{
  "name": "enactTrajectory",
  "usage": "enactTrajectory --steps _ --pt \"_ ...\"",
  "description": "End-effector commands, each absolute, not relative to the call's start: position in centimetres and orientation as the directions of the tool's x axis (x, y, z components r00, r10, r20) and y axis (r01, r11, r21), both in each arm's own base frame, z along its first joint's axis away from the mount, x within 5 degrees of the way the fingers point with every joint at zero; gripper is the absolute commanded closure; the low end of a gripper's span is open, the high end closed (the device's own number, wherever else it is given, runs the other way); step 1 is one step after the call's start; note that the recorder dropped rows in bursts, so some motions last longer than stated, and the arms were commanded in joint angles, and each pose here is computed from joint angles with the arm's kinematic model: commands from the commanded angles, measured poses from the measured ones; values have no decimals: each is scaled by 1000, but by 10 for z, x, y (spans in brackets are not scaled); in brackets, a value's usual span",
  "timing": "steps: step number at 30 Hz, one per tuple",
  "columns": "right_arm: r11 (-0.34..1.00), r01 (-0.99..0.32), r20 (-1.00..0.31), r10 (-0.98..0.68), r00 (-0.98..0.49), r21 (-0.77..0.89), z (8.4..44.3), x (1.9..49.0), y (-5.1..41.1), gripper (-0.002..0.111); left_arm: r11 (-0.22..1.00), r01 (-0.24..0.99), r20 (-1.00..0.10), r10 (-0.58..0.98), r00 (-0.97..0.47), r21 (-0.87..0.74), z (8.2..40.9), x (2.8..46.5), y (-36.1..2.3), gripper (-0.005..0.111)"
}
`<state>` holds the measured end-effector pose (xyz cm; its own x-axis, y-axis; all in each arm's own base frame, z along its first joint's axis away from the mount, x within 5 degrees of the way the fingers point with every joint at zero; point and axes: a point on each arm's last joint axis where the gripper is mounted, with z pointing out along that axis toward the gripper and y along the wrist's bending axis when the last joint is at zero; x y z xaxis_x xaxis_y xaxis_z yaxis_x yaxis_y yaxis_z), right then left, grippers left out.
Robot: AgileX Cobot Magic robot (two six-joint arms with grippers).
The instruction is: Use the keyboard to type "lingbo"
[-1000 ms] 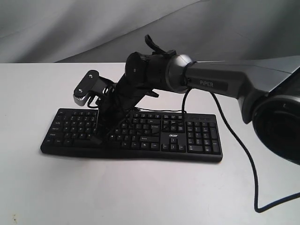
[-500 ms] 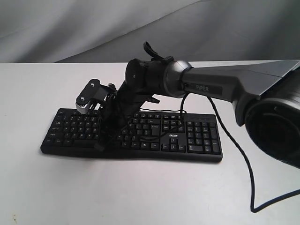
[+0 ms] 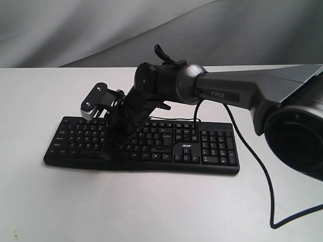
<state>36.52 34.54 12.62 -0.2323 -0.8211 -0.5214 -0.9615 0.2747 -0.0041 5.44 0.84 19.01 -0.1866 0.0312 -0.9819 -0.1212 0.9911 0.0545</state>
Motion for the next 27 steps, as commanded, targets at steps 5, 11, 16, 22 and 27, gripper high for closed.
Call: enactTrajectory --steps 5,11,16,22,27 --pt "271 -962 -571 -796 -200 -42 136 376 358 108 991 -122 -983 26 -181 49 189 54 8 106" --pt "271 -963 -587 -782 -209 -18 132 382 366 108 991 -122 -983 26 -181 49 189 54 8 106" --pt "265 -964 -582 -785 -212 -6 127 383 368 108 991 -122 -983 26 -181 49 189 54 8 106" --pt "263 -965 -576 -788 -215 0 127 383 368 108 991 -122 -983 26 -181 49 189 54 8 106" --pt "265 -964 -557 -799 -226 10 125 382 366 108 991 -122 -983 26 -181 49 189 54 8 106"
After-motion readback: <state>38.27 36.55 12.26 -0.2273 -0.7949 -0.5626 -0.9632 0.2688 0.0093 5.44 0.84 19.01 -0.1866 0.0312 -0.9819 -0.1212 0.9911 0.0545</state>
